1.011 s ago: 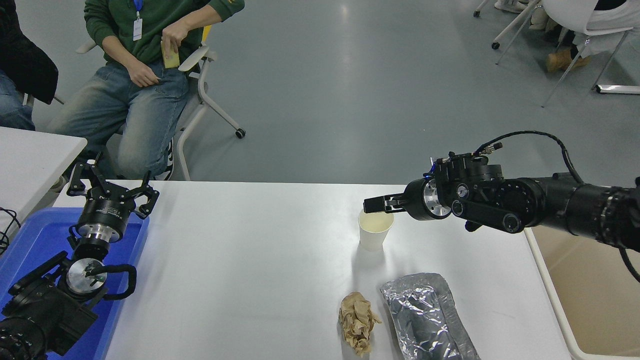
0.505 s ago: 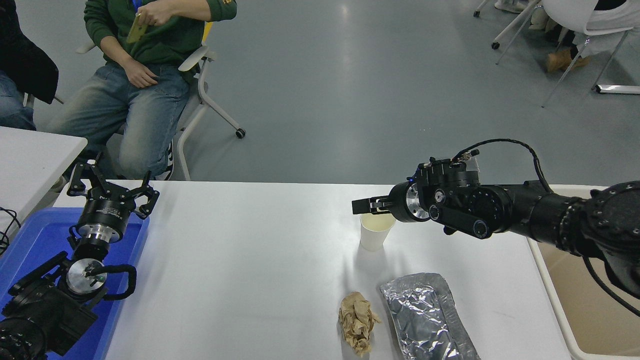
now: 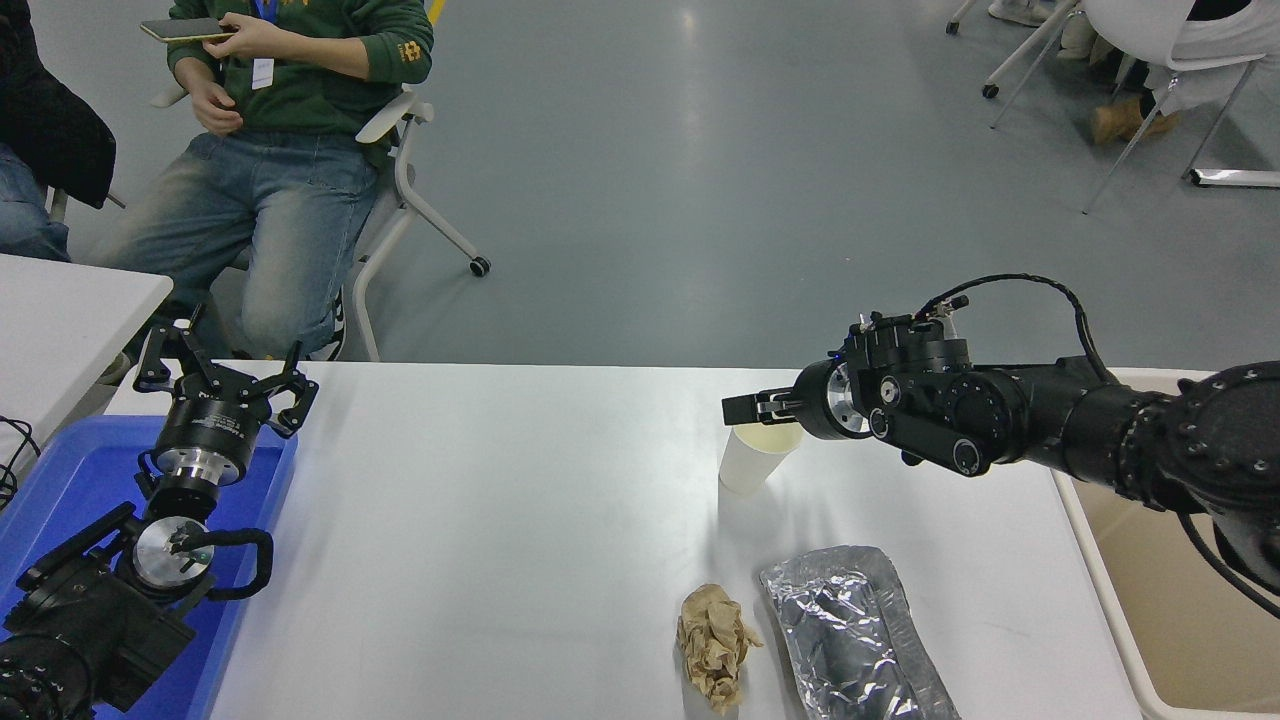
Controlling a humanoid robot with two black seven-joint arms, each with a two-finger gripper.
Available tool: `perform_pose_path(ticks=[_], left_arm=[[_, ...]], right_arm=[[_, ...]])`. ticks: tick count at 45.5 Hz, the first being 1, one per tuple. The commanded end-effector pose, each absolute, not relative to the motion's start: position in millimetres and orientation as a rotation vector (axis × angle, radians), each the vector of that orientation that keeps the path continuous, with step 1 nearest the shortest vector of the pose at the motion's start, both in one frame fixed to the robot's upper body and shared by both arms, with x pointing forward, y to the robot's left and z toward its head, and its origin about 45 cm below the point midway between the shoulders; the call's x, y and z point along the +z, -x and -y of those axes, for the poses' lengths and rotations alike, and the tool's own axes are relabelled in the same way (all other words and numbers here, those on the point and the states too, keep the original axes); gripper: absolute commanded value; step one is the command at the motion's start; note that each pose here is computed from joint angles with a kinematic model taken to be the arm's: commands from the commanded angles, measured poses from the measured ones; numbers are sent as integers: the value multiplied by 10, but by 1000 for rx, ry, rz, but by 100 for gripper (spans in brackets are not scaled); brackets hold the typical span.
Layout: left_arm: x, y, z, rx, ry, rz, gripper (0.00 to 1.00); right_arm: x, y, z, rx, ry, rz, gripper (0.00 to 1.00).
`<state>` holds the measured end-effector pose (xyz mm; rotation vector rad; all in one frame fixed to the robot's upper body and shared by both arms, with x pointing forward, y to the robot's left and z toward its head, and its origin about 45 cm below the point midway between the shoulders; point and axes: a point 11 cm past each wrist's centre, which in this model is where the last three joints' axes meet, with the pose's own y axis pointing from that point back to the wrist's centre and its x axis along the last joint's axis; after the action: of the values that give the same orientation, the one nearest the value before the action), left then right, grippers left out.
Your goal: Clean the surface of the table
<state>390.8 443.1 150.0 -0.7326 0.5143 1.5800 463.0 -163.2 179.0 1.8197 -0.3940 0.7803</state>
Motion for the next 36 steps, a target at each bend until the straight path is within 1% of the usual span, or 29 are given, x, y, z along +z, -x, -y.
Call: perform_pose_path(ticks=[1, 2, 4, 5, 6, 7, 9, 10, 11, 14, 17, 21, 22, 23, 24, 26, 27, 29, 30, 31, 33, 35, 36], left_arm=[[1498, -3906, -4431, 1580, 732, -515, 100], [1505, -3911, -4430, 1579, 733, -514, 100], [1505, -3911, -4430, 1579, 733, -514, 100], [1499, -3906, -4431, 1580, 732, -515, 100], [1498, -3906, -4431, 1580, 732, -515, 100], [1505, -3911, -4430, 1579, 733, -514, 100], [1498, -3906, -4431, 1580, 732, -515, 100], [1505, -3911, -4430, 1579, 733, -514, 100], [1499, -3906, -4431, 1580, 732, -515, 100], [1498, -3906, -4431, 1580, 732, -515, 100], [1505, -3911, -4430, 1579, 733, -514, 100], [1505, -3911, -4430, 1579, 733, -514, 100], [1499, -3906, -4431, 1580, 732, -515, 100], [1505, -3911, -4430, 1579, 733, -514, 100], [1499, -3906, -4431, 1580, 732, -515, 100], [1498, -3906, -4431, 1580, 732, -515, 100], [1505, -3911, -4430, 1579, 733, -514, 100], [1498, -3906, -4431, 1580, 732, -515, 100], [1505, -3911, -4430, 1579, 733, -514, 100], [1499, -3906, -4431, 1580, 732, -515, 100], [1498, -3906, -4431, 1580, 732, -515, 100], [1505, -3911, -4430, 1579, 733, -514, 100], [1499, -3906, -4431, 1580, 732, -515, 100]], right_arm=[[1919, -4692, 1637, 791, -1814, 401, 98], [1907, -4687, 1644, 789, -1812, 398, 98], [1869, -4670, 1639, 785, -1813, 394, 98], [1847, -4661, 1642, 782, -1812, 392, 98], [1824, -4651, 1646, 779, -1812, 391, 98], [1813, -4650, 1651, 780, -1810, 392, 98], [1748, -4617, 1647, 772, -1814, 387, 98], [1714, -4600, 1644, 767, -1816, 385, 98], [1692, -4590, 1647, 765, -1815, 384, 98], [1632, -4561, 1659, 756, -1817, 383, 98], [1563, -4533, 1693, 754, -1811, 386, 93], [1497, -4498, 1719, 748, -1809, 383, 89], [1484, -4491, 1723, 746, -1809, 384, 88], [1472, -4483, 1725, 746, -1810, 382, 87], [1450, -4470, 1731, 742, -1811, 379, 87], [1424, -4454, 1737, 738, -1812, 376, 86], [1419, -4453, 1747, 737, -1811, 378, 86], [1417, -4453, 1748, 741, -1810, 382, 85], [1398, -4443, 1754, 740, -1810, 381, 83], [1380, -4431, 1758, 739, -1811, 381, 81], [1361, -4422, 1765, 740, -1810, 382, 77], [1345, -4414, 1770, 740, -1810, 385, 75], [1340, -4412, 1780, 739, -1809, 387, 73]])
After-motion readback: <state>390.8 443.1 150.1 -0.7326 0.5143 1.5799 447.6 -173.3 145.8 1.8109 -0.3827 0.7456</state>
